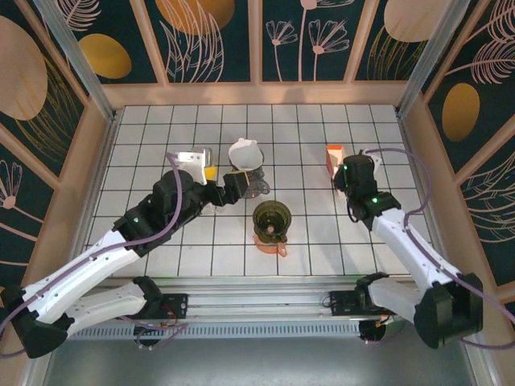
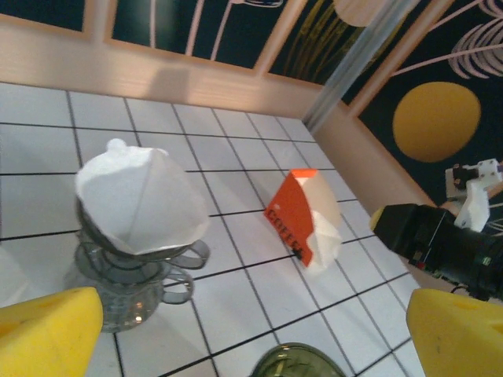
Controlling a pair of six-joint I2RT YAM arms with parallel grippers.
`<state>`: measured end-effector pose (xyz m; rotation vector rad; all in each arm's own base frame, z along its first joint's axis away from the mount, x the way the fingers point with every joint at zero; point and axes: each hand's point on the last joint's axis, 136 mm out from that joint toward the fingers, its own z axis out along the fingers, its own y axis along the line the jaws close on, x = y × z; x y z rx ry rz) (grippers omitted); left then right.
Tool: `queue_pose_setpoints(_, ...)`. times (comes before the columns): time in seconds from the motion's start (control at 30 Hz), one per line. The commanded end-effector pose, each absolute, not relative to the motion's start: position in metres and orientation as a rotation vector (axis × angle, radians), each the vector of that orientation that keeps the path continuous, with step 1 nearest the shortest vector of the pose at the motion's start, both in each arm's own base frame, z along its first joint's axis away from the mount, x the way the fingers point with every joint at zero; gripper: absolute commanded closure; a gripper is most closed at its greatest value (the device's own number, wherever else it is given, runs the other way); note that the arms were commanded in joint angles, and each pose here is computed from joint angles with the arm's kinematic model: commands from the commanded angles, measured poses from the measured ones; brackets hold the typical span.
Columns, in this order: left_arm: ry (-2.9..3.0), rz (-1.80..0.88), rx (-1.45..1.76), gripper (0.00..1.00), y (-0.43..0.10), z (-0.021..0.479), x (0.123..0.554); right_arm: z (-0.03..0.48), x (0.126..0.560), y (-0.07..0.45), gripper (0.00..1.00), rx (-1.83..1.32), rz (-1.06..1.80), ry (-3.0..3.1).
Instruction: Place the coffee filter in the dripper
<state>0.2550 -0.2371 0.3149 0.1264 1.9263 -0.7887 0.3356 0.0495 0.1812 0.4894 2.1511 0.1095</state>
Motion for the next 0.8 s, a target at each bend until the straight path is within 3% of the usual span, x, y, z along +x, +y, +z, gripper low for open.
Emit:
queue_pose_setpoints(0.0,1.950,-0.680,0.126,0.01,-0.228,0.297,0.260,0.184,0.359,0.048,0.61,0.456,0.083,2.167)
queue_pose_setpoints(0.33,1.963,-0.631,0.126,0.01,-0.219,0.279,0.258,0.125,0.352,0.064,0.59,0.287,0.036,2.400)
queue_pose_setpoints(0.6,1.983,-0.637,0.143,0.01,-0.223,0.272,0.258,0.112,0.361,0.077,0.47,0.209,-0.028,2.428)
queue_pose_setpoints(0.77,1.985,-0.630,0.134,0.01,-0.221,0.271,0.258,0.110,0.368,0.072,0.51,0.225,-0.095,2.419)
